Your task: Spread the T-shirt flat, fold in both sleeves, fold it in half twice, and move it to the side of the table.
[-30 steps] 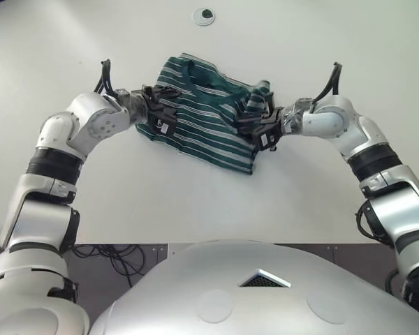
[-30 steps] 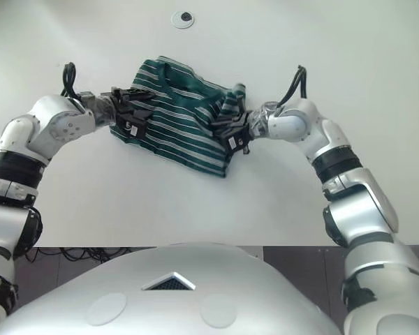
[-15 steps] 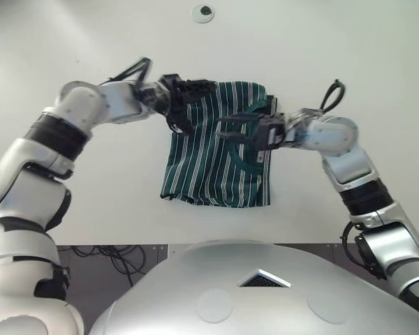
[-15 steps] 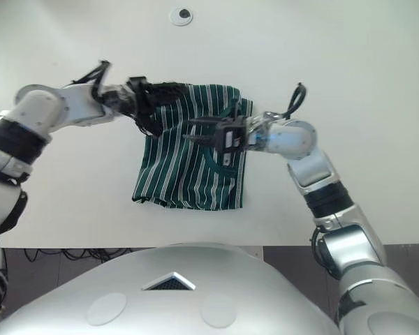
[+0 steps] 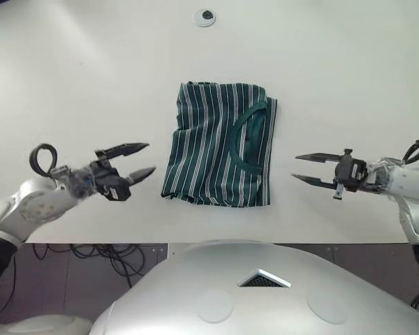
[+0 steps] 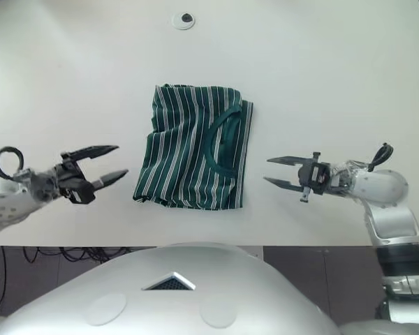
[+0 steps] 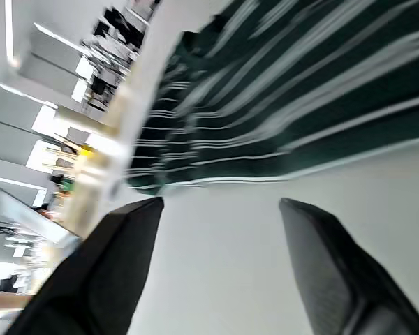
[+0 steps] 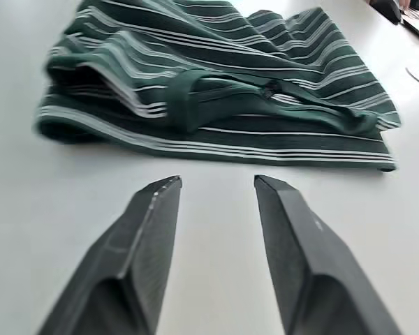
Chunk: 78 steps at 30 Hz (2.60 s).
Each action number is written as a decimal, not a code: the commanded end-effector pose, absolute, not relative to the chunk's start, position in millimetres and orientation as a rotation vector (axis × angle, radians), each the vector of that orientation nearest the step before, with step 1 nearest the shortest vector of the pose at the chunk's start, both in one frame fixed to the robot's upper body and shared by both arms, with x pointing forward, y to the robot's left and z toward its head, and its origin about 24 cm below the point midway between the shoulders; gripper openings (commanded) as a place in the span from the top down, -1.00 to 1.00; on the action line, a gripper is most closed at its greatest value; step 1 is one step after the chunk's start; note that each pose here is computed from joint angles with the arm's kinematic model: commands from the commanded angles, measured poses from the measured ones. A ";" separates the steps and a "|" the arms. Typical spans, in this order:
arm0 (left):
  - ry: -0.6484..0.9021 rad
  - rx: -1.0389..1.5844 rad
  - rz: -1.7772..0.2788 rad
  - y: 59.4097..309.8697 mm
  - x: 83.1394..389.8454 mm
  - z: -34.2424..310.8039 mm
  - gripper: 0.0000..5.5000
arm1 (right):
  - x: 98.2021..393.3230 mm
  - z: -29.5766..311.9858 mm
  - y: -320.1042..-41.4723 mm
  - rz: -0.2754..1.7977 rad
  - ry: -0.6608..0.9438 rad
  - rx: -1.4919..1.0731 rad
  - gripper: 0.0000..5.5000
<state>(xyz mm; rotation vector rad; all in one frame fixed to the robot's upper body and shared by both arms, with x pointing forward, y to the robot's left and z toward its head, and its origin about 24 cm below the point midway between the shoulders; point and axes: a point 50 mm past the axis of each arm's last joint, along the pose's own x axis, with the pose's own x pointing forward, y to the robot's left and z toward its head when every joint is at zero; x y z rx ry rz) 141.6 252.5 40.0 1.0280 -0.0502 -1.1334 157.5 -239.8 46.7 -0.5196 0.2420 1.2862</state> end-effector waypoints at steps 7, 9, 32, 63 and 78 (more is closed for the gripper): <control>-0.033 1.053 -1.286 242.3 111.3 11.7 -0.29 | 124.2 9.1 -216.8 1.431 0.146 -0.667 0.15; -0.036 1.006 -1.281 238.0 107.2 10.1 -0.29 | 123.7 7.2 -208.9 1.441 0.105 -0.653 0.15; 0.033 1.008 -1.445 230.8 92.8 -3.9 0.57 | 121.0 0.6 -179.7 1.515 0.032 -0.613 0.52; 0.369 0.231 -1.540 211.1 94.3 77.8 0.98 | 120.3 60.3 -201.2 1.607 0.272 -0.111 1.00; 0.235 0.292 -1.259 224.3 151.9 65.2 0.98 | 172.0 67.8 -194.0 1.372 0.054 -0.182 1.00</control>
